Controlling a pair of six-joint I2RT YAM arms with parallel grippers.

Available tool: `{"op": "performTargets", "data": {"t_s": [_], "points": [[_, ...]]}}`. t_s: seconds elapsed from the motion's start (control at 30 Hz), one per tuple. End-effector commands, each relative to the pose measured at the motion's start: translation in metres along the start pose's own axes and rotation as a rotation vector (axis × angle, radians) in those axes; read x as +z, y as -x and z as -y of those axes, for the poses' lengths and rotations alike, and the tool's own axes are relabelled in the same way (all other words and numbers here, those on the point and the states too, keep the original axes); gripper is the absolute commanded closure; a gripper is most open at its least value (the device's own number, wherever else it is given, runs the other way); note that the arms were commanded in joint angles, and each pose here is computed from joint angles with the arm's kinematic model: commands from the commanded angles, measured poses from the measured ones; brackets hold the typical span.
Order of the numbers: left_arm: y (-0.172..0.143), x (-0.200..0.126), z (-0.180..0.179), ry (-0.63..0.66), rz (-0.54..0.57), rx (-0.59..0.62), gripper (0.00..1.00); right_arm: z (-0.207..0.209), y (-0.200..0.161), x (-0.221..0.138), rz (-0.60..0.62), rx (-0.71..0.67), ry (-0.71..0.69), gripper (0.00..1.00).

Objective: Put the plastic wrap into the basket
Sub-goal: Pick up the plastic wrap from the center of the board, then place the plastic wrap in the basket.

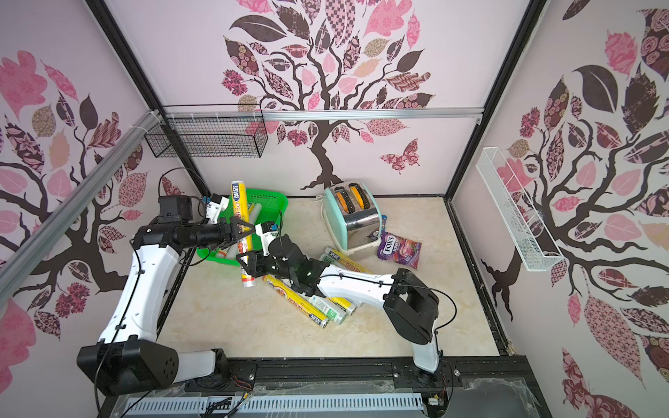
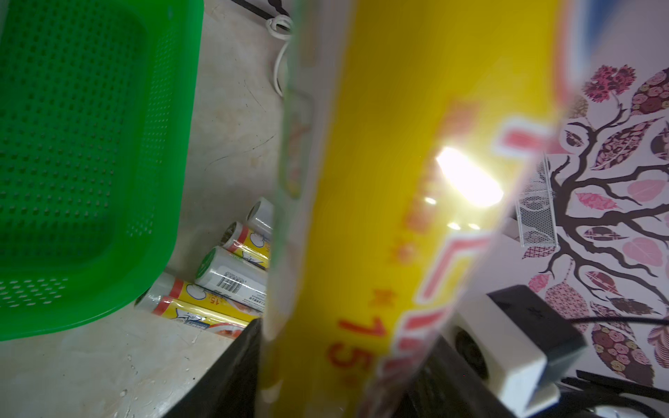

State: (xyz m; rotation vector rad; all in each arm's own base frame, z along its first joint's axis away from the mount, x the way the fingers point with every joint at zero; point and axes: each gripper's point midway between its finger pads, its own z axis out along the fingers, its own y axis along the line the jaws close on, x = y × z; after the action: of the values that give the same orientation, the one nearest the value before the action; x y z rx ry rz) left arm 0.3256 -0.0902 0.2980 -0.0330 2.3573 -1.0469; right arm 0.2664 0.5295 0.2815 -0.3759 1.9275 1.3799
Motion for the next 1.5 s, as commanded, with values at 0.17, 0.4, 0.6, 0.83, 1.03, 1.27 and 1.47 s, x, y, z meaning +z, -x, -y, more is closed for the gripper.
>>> {"op": "performTargets", "data": {"t_s": [0.17, 0.4, 0.6, 0.83, 1.03, 1.27, 1.47], "points": [[0.007, 0.003, -0.001, 0.024, 0.0, 0.035, 0.49, -0.011, 0.026, 0.0, 0.074, 0.007, 0.012, 0.58], [0.005, 0.004, -0.006, 0.044, -0.009, 0.045, 0.61, 0.005, 0.028, -0.016, 0.142, 0.036, -0.013, 0.43], [0.007, 0.003, -0.017, 0.108, -0.007, 0.082, 0.62, -0.006, 0.026, -0.036, 0.101, -0.049, 0.023, 0.35], [0.016, 0.004, -0.039, 0.225, -0.016, 0.174, 0.61, -0.009, -0.004, -0.074, -0.007, -0.282, 0.067, 0.25], [0.019, 0.008, -0.05, 0.317, -0.038, 0.265, 0.6, 0.0, -0.023, -0.118, -0.115, -0.503, 0.018, 0.01], [0.024, 0.03, -0.059, 0.487, -0.132, 0.449, 0.6, 0.021, -0.025, -0.152, -0.192, -0.688, -0.119, 0.01], [0.053, 0.048, -0.085, 0.643, -0.174, 0.502, 0.61, 0.037, -0.003, -0.168, -0.129, -0.727, -0.271, 0.01]]}}
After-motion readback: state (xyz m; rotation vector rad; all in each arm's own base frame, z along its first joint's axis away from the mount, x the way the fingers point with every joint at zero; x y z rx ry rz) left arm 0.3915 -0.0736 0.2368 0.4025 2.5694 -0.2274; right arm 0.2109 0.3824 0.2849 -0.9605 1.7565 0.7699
